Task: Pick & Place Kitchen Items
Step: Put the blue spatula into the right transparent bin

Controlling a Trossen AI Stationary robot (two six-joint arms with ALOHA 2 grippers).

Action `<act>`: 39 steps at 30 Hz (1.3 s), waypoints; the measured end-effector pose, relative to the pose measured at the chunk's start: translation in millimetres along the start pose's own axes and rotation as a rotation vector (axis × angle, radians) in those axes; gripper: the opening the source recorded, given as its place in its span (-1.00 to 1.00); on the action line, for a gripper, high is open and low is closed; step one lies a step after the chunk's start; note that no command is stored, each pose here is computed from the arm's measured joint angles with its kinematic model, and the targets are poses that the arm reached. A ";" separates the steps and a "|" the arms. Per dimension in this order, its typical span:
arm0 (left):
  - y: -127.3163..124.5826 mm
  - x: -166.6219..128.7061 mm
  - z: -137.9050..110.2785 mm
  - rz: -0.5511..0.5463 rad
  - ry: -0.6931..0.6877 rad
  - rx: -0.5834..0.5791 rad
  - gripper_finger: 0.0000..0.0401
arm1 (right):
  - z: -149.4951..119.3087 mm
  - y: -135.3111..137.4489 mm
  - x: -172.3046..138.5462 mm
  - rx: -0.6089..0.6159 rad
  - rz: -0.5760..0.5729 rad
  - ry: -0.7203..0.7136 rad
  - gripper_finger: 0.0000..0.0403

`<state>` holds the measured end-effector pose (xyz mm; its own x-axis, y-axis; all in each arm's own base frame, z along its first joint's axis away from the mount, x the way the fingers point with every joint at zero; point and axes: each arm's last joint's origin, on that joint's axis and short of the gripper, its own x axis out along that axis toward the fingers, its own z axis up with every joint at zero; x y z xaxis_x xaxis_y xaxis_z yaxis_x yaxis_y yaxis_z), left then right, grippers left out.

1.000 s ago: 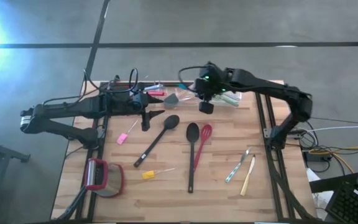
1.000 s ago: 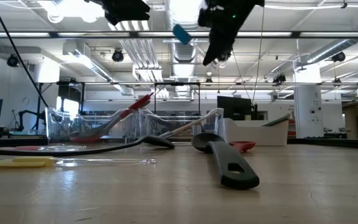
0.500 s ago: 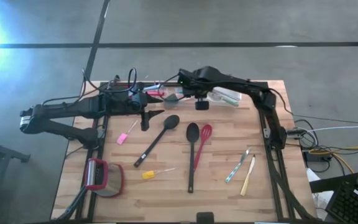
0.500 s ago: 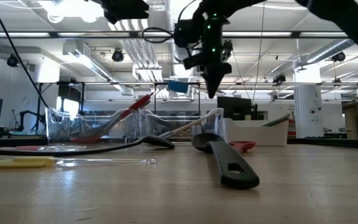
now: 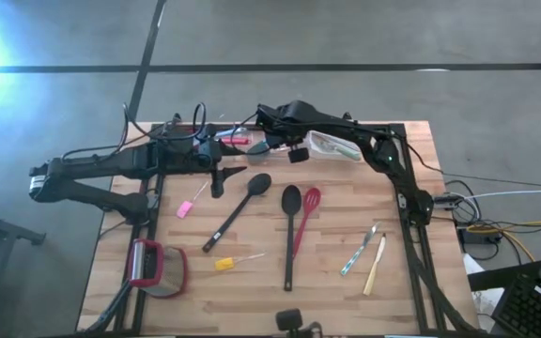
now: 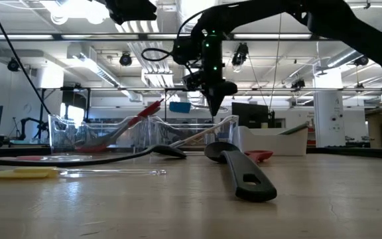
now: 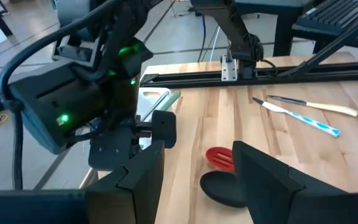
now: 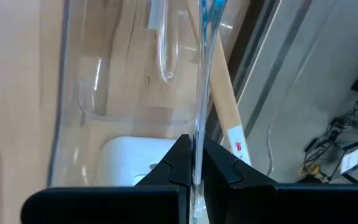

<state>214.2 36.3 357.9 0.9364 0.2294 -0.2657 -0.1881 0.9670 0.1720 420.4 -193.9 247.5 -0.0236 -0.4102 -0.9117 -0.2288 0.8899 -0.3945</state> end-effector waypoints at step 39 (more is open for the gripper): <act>6.3 -18.3 6.9 0.139 -0.039 0.068 -0.03 | 11.5 -8.1 32.8 0.028 0.029 -0.060 -0.94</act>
<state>197.9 37.5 370.3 0.9138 0.3544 -0.1986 -0.2970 0.9163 0.2686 432.7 -212.3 219.5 0.0289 -0.3724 -0.9276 -0.2019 0.9067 -0.3703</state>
